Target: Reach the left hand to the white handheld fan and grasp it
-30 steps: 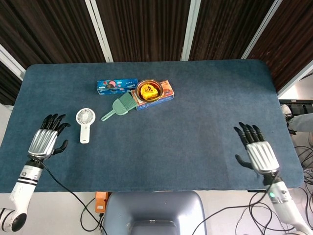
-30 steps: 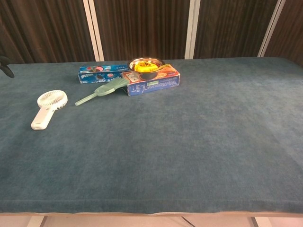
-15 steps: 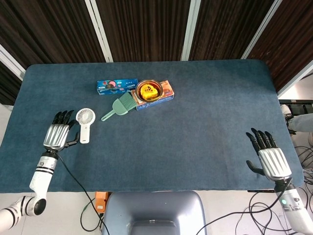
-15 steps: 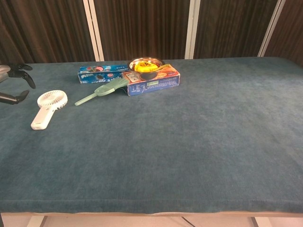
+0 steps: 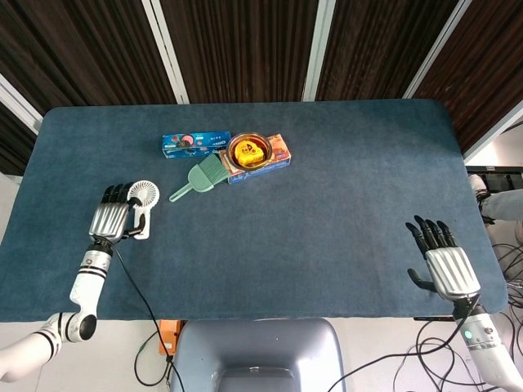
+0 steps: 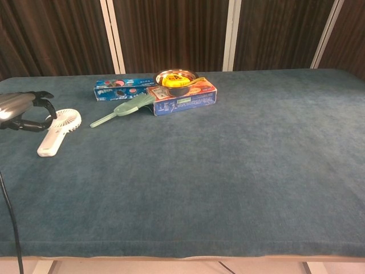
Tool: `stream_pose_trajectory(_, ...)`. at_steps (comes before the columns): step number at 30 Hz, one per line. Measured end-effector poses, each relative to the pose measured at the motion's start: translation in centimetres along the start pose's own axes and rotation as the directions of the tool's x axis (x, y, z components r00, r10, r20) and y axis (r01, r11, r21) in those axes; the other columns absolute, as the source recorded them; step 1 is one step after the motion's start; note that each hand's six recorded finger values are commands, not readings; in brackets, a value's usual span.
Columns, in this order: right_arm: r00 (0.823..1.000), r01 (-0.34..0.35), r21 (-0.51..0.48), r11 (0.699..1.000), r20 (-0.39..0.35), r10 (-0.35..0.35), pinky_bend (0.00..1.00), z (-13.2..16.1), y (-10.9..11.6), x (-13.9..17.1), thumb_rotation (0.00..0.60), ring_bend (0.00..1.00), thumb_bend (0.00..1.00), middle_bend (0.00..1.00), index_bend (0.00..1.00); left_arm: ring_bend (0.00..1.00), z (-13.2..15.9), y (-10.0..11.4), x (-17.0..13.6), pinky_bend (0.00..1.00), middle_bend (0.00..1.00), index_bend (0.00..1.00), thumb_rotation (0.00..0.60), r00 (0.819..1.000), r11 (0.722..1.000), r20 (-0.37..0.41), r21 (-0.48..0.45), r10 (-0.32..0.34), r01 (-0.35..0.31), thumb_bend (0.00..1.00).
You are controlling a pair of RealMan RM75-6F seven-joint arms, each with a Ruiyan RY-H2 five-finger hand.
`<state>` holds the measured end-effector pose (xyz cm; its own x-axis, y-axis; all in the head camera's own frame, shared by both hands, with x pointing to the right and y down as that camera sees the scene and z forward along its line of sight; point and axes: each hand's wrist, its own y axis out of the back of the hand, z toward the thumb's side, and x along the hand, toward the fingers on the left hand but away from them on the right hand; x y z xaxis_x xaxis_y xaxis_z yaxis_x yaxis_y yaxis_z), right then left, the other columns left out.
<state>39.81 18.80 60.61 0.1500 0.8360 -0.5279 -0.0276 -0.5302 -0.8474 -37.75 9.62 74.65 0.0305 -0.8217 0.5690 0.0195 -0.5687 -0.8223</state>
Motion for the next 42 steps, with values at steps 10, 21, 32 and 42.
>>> stream_pose_trajectory(10,1.000,-0.005,0.001,1.000,0.016,0.005,0.00,-0.3,0.0,0.1,0.600,0.00,0.23,0.00,0.00,0.00,0.2,-1.2,0.0,0.05,0.04,0.38,0.285,1.000,0.998,0.006,0.057,-0.017,0.016,0.53)
stream_pose_trajectory(21,1.000,-0.007,0.003,1.000,0.018,0.007,0.00,-0.3,0.1,0.2,0.600,0.00,0.23,0.00,0.00,0.00,-0.3,-2.1,0.2,0.05,0.04,0.39,0.322,0.999,0.996,-0.007,0.077,-0.047,0.047,0.54)
stream_pose_trajectory(32,1.000,-0.009,0.005,1.000,0.022,0.009,0.00,-0.3,0.1,0.3,0.600,0.00,0.23,0.00,0.00,0.00,-0.5,-2.4,0.5,0.05,0.04,0.39,0.370,0.998,0.995,-0.010,0.080,-0.059,0.059,0.54)
stream_pose_trajectory(42,0.999,-0.008,0.007,1.000,0.033,0.008,0.00,-0.4,0.2,0.2,0.600,0.00,0.23,0.00,0.00,0.00,-0.1,-2.7,0.5,0.05,0.04,0.39,0.414,0.997,0.994,0.001,0.081,-0.072,0.072,0.54)
